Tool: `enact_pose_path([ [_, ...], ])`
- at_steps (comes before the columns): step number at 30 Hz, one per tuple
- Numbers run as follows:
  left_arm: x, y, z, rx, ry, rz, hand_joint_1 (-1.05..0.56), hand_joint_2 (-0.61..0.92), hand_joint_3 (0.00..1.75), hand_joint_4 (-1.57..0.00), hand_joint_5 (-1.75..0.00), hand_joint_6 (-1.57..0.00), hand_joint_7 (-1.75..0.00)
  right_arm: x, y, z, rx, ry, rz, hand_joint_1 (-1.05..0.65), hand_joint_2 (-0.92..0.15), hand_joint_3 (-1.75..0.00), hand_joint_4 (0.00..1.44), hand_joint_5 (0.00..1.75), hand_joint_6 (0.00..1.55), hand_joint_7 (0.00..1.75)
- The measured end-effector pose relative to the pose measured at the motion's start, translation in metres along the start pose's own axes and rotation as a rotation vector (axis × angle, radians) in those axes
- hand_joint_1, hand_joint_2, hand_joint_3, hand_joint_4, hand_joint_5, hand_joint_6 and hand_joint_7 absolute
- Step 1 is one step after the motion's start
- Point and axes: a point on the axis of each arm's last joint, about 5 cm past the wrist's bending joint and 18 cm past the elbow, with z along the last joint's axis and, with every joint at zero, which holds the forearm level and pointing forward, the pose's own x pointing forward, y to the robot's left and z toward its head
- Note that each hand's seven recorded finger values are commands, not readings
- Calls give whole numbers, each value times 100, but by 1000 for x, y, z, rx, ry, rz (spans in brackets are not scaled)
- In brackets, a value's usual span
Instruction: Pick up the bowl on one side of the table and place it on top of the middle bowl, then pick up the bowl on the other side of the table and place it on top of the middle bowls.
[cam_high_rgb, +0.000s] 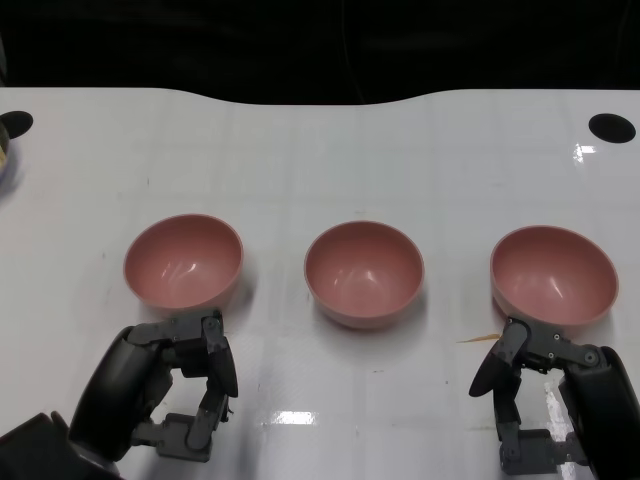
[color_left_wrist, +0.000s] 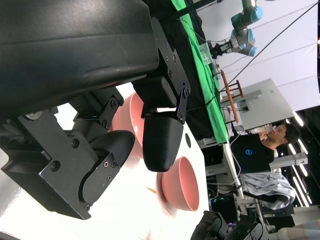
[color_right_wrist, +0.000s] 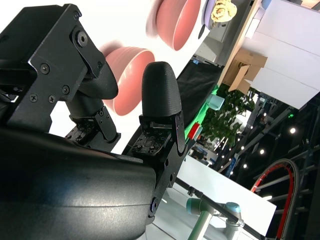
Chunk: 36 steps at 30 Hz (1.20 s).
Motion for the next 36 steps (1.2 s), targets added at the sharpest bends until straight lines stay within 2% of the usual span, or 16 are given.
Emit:
enact_pose_path([
  [20,0,0,0,-6,8,2,1,27,159,-92,-168,-86,-151,0,0,0,0,0,0,14,-21,-168,90,174,83,141],
  [23,0,0,-1,-16,14,5,-1,27,155,-88,-166,-83,-146,0,0,0,0,0,0,14,-21,-168,90,175,83,141],
  [25,0,1,-1,-30,16,14,-3,30,148,-84,-160,-81,-136,0,0,0,0,0,0,14,-21,-168,91,174,83,141],
  [27,0,1,-1,-38,15,21,-6,36,135,-80,-147,-79,-117,0,0,0,0,0,0,14,-20,-169,91,175,83,141],
  [31,0,2,-1,-42,23,25,-9,41,119,-73,-128,-70,-93,0,0,0,0,0,0,14,-20,-170,90,174,83,141],
  [36,4,2,3,9,32,41,-14,47,102,-63,-117,-65,-70,0,0,0,0,1,0,13,-19,-170,91,174,84,141],
])
